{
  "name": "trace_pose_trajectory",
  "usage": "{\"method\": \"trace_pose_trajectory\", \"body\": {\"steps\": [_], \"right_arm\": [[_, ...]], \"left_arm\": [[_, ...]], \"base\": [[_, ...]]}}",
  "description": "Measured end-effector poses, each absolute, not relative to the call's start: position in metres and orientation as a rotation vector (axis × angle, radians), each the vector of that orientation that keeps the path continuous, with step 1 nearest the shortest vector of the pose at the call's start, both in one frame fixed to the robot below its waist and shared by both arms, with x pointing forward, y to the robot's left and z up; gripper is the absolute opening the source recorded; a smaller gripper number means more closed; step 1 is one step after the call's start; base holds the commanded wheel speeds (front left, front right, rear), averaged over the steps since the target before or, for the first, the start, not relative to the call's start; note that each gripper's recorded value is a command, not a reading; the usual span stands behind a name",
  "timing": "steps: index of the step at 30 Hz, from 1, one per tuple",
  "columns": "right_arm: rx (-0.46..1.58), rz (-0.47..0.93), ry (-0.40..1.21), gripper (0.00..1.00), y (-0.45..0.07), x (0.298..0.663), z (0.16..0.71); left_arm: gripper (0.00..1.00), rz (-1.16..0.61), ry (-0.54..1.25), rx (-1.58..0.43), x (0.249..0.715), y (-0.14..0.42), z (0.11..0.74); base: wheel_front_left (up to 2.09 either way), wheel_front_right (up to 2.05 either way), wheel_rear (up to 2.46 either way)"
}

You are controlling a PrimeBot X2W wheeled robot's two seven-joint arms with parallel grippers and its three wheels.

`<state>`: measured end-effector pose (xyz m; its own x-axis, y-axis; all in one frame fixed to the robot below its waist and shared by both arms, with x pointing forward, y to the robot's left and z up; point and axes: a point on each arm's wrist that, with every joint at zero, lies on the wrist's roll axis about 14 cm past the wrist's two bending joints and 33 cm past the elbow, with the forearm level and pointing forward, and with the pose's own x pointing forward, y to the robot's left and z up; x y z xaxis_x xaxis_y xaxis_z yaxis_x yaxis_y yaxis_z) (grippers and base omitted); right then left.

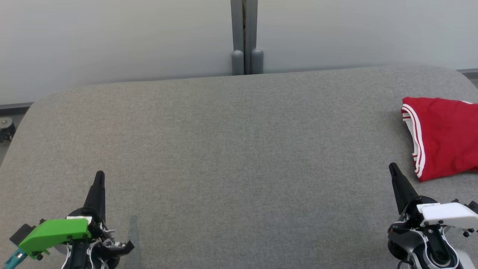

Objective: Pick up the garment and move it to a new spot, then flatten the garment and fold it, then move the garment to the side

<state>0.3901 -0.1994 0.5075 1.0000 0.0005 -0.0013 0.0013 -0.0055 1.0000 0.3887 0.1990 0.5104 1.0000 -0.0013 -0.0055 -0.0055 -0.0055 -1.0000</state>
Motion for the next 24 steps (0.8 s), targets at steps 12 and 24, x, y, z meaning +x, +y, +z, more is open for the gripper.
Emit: {"method": "trace_pose_trajectory", "body": {"steps": [12,24], "right_arm": [[1.576,-0.001,0.001,0.0,-0.1994,0.3902,0.5075],[1.576,-0.001,0.001,0.0,-0.1994,0.3902,0.5075]], "left_arm": [[0.0,0.003,0.005,-1.576,0.3887,0.1991,0.5104],[0.0,0.003,0.005,-1.576,0.3887,0.1991,0.5105]], "base": [[0.0,0.0,0.0],[0.0,0.0,0.0]]}}
